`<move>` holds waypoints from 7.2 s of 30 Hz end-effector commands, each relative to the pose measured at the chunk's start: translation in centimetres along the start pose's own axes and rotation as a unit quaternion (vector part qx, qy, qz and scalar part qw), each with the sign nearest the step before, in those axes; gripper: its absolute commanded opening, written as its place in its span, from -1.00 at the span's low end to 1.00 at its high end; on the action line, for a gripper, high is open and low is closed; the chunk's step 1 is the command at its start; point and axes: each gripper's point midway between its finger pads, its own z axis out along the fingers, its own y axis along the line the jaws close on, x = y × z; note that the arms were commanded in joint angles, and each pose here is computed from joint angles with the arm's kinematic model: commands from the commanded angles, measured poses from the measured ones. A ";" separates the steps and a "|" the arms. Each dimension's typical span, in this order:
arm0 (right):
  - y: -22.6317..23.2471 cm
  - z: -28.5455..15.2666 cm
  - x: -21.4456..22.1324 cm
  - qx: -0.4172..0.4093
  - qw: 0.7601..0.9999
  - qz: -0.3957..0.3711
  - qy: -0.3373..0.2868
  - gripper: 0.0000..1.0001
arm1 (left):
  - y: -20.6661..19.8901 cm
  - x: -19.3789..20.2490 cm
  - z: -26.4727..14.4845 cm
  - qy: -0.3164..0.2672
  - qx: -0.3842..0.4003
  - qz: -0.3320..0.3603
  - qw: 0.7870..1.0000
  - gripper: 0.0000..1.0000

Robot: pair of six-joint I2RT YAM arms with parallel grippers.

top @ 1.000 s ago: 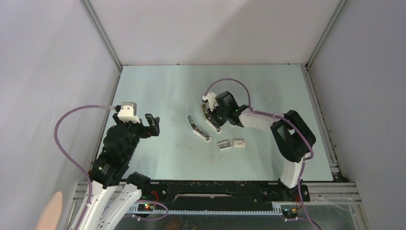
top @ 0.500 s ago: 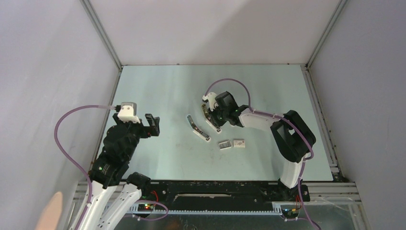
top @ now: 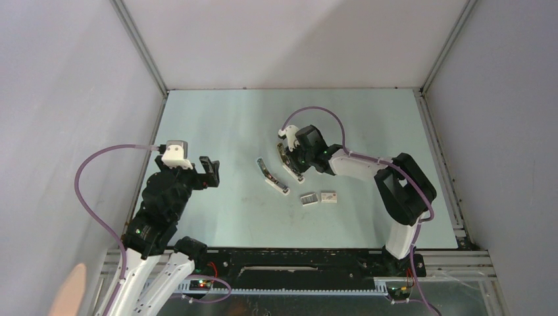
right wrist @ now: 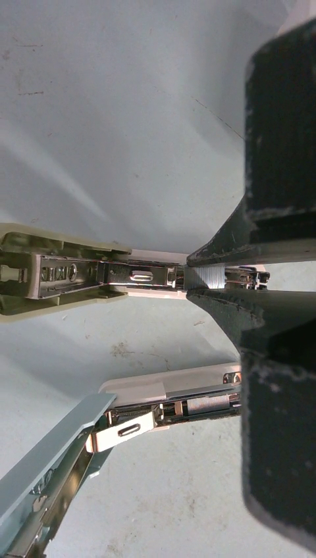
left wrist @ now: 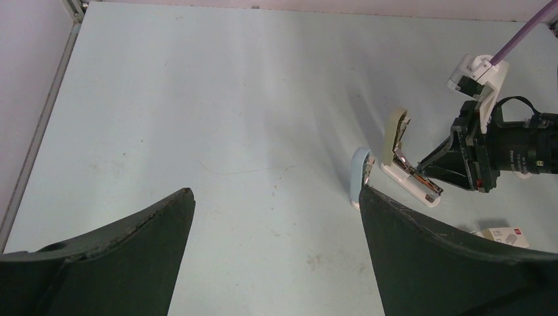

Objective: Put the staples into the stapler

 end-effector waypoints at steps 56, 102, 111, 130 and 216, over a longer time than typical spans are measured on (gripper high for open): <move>-0.3 0.5 -0.8 0.015 1.000 0.021 -0.006 -0.73 | -0.3 -0.9 0.2 -0.017 0.010 -0.001 1.000 0.97; 1.0 -0.6 -2.8 0.038 0.998 0.042 -0.036 -0.75 | -0.3 -1.0 0.0 -0.021 0.010 -0.002 1.000 0.97; 0.1 0.1 -1.8 0.063 0.997 0.046 -0.024 -0.76 | -0.3 -1.0 0.0 -0.021 0.010 -0.002 1.000 0.97; -0.1 0.9 -0.7 0.064 0.997 0.051 -0.007 -0.76 | -0.4 -1.0 0.1 -0.020 0.011 -0.001 1.000 0.97; 7.4 -0.3 2.5 -0.019 0.998 -0.010 -0.059 -0.08 | -4.3 4.4 4.7 0.158 0.036 -0.097 0.982 0.97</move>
